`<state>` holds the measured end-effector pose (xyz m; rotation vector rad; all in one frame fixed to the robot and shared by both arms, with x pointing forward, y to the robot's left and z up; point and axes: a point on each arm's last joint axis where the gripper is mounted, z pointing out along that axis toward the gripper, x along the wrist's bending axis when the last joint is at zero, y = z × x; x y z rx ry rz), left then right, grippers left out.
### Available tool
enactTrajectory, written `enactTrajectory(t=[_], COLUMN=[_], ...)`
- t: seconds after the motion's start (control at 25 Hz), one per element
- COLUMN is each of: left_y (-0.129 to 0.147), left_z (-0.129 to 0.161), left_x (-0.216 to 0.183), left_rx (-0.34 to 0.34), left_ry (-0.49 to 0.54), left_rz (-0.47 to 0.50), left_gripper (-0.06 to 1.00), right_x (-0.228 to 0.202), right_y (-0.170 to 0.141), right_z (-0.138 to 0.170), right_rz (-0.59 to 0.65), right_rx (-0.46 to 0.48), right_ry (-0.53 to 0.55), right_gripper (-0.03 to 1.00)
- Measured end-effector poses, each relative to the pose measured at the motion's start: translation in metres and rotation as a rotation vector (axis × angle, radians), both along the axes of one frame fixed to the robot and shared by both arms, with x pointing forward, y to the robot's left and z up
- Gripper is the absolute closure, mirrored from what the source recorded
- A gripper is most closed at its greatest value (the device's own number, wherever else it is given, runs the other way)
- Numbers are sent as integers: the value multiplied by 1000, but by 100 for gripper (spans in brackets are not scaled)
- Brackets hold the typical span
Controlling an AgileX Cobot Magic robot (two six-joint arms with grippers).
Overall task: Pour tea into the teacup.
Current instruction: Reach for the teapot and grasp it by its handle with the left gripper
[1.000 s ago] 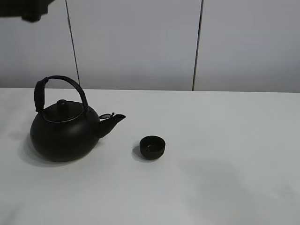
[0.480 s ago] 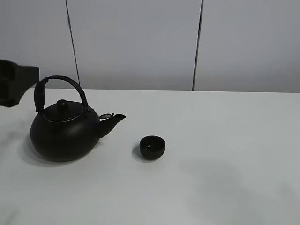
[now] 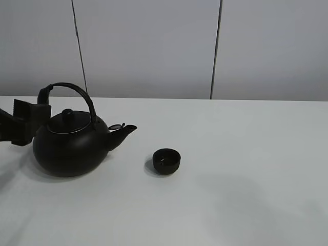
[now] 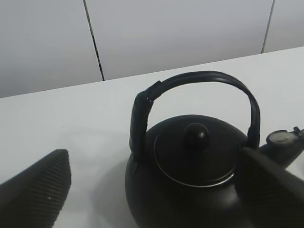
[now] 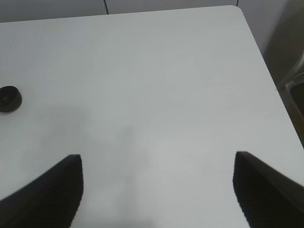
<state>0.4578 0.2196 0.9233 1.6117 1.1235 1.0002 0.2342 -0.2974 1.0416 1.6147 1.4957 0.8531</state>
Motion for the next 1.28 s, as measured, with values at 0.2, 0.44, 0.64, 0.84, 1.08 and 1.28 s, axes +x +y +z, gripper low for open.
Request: enactTrajectory(t=[0.2, 0.44, 0.64, 0.84, 1.08, 1.28], left_y=[6, 14, 10, 5, 1, 6], left_z=[3, 6, -4, -13, -17, -14], left_x=[8, 19, 28, 40, 52, 59], left_rx=[-7, -4, 13, 20, 18, 18], left_ry=[-22, -26, 6, 25, 25, 7], left_rz=[36, 60, 44, 42, 40, 49], left_gripper=[28, 28, 28, 28, 28, 28], right_x=[0, 0, 0, 0, 0, 0], right_y=[0, 0, 0, 0, 0, 0], right_z=[0, 0, 0, 0, 0, 0], right_rz=[0, 0, 0, 0, 0, 0], right_rx=[0, 0, 0, 0, 0, 0], right_ry=[0, 0, 0, 0, 0, 0], right_gripper=[38, 38, 38, 38, 38, 38])
